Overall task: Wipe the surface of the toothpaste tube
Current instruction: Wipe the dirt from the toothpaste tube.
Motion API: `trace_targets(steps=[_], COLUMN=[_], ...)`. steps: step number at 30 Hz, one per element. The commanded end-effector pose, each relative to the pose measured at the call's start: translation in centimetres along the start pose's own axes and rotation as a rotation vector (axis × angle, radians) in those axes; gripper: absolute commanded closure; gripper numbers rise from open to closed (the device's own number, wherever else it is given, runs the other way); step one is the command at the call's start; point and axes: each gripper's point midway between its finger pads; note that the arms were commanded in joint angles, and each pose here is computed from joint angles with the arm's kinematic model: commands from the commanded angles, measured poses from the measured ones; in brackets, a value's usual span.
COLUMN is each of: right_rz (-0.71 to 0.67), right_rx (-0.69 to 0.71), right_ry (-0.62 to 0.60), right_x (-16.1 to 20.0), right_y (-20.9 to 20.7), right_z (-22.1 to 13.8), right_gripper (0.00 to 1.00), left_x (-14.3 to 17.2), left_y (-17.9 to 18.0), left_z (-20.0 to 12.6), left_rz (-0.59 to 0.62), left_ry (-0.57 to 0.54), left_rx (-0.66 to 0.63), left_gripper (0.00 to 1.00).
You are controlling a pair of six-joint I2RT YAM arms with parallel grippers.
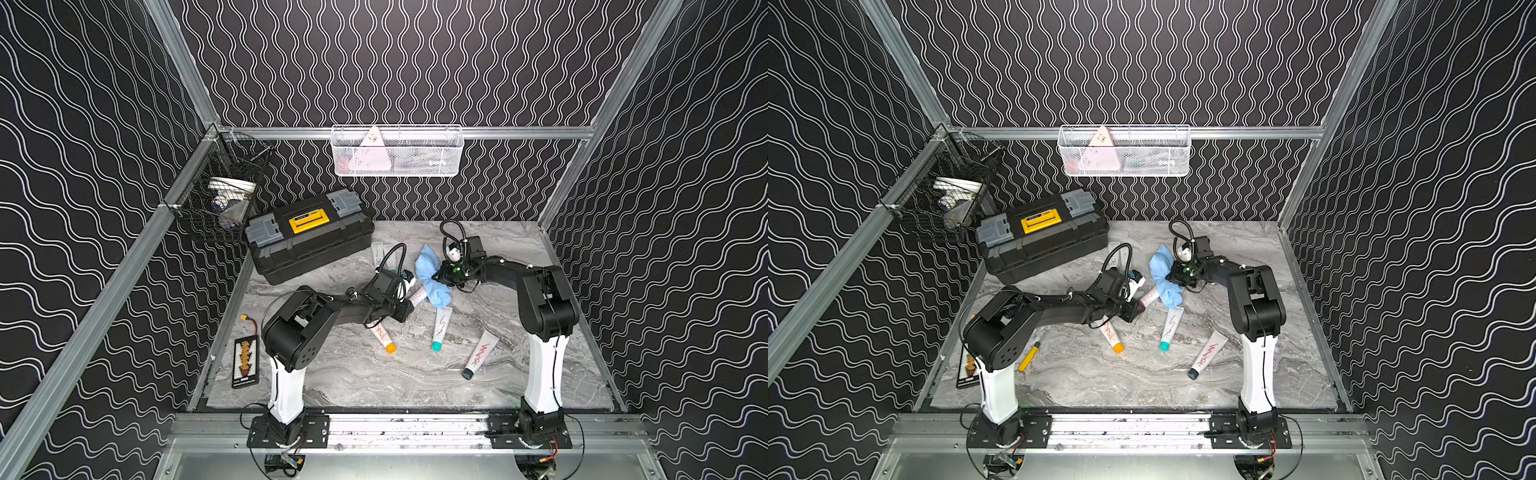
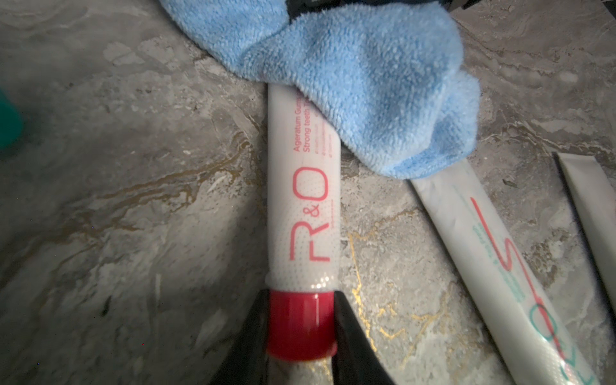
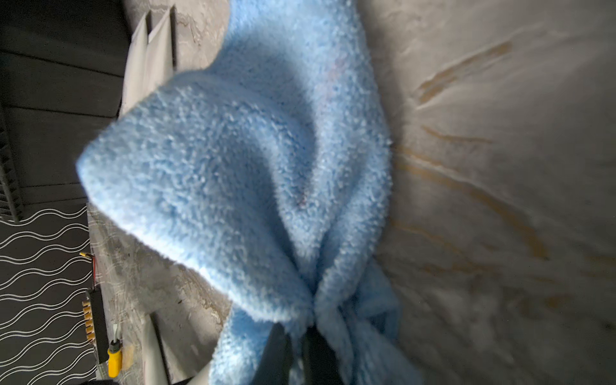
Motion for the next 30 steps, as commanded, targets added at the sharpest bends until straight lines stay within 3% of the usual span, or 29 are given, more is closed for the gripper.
trace_targets(steps=[1,17,24,30], right_rz=[0.027,-0.078,-0.083,-0.083], right_rx=[0.119,-0.024,-0.112,-0.139], right_ry=[0.106,0.204,0.175,0.168], right_x=[3.3,10.1,11.6,11.8], right_y=[-1.7,5.8,9.7,10.7], right_z=[0.2,1.2,-0.6,-0.9], right_gripper=[1.0,1.0,1.0,1.0], left_x=[0.4,0.4,0.3,0.4], left_y=[0.7,1.0,1.0,0.9], left_z=[0.1,0.3,0.1,0.1], left_rz=[-0.018,-0.022,-0.024,-0.028], left_ry=[0.017,0.021,0.014,0.015], left_rx=[-0.025,-0.041,-0.046,-0.039], left_gripper=[0.84,0.84,0.84,0.84])
Point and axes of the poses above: each gripper's point midway between its finger pads, its own z axis out along the fingers, its own y axis along the line the jaws close on, x = y × z, and after that the axes turned 11 degrees about -z, right-handed
